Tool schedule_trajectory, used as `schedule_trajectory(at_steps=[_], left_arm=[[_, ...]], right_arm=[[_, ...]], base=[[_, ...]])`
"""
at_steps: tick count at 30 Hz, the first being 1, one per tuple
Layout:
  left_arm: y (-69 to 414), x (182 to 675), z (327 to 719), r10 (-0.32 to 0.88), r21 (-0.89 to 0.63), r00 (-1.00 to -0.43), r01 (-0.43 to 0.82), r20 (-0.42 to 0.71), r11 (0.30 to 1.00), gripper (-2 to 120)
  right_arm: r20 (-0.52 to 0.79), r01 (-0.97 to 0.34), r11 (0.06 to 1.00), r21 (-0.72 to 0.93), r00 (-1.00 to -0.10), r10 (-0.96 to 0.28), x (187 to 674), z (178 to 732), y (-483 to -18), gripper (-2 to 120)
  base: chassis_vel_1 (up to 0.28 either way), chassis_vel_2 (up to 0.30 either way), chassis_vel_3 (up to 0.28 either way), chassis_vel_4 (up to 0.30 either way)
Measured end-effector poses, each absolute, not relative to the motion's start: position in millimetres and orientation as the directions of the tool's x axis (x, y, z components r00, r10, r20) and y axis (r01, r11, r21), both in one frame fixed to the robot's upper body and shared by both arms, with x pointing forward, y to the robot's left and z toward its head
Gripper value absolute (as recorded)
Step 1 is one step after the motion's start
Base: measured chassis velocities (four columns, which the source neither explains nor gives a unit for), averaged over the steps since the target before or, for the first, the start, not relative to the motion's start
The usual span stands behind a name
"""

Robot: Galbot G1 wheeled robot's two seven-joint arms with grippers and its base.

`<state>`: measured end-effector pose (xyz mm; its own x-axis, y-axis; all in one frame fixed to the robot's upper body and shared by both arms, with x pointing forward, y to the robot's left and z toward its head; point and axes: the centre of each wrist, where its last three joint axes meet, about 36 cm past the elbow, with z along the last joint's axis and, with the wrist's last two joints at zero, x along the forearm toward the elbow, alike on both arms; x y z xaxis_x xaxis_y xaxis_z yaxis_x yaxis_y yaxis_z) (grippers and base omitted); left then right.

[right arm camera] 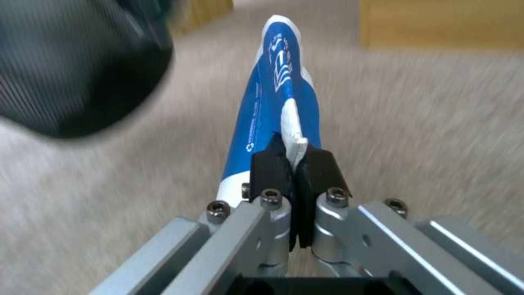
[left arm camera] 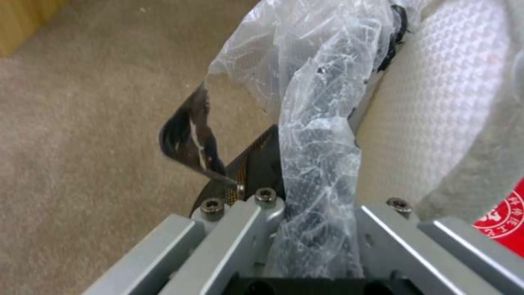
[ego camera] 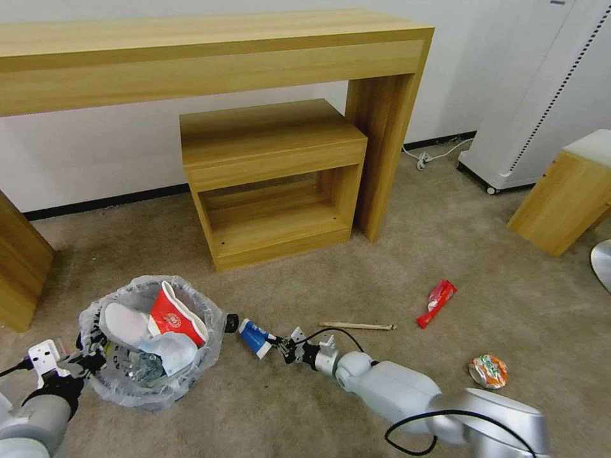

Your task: Pick up the trash bin and place the garbage on the floor into it.

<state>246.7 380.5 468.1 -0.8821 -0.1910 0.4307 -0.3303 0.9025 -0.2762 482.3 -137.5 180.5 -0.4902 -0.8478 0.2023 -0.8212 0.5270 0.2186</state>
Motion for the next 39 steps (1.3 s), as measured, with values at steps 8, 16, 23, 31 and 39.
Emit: schedule_trajectory(at_steps=[8, 16, 23, 31, 39], left_arm=[[374, 250, 469, -0.163, -0.282, -0.884, -0.308, 0.438, 0.909, 1], [368, 251, 475, -0.147, -0.283, -0.891, -0.287, 0.429, 0.915, 1], [364, 250, 481, -0.142, -0.281, -0.896, -0.277, 0.42, 0.919, 1], [358, 246, 489, -0.14, -0.283, -0.902, -0.271, 0.408, 0.92, 1], [353, 238, 499, -0.14, -0.28, -0.907, -0.265, 0.398, 0.922, 1]], right_arm=[[0.033, -0.813, 0.562, 0.154, -0.564, -0.825, 488, 266, -212, 0], [-0.175, -0.903, 0.416, 0.111, -0.43, -0.886, 467, 393, -188, 0], [-0.212, -0.961, 0.264, 0.082, -0.276, -0.937, 444, 439, -158, 0], [-0.189, -0.988, 0.144, 0.051, -0.151, -0.97, 450, 450, -121, 0], [-0.13, -0.992, 0.105, 0.069, -0.113, -0.985, 451, 428, -99, 0]], base=[[0.0, 0.0, 0.0, 0.0], [0.0, 0.0, 0.0, 0.0], [0.0, 0.0, 0.0, 0.0], [0.0, 0.0, 0.0, 0.0], [0.0, 0.0, 0.0, 0.0]])
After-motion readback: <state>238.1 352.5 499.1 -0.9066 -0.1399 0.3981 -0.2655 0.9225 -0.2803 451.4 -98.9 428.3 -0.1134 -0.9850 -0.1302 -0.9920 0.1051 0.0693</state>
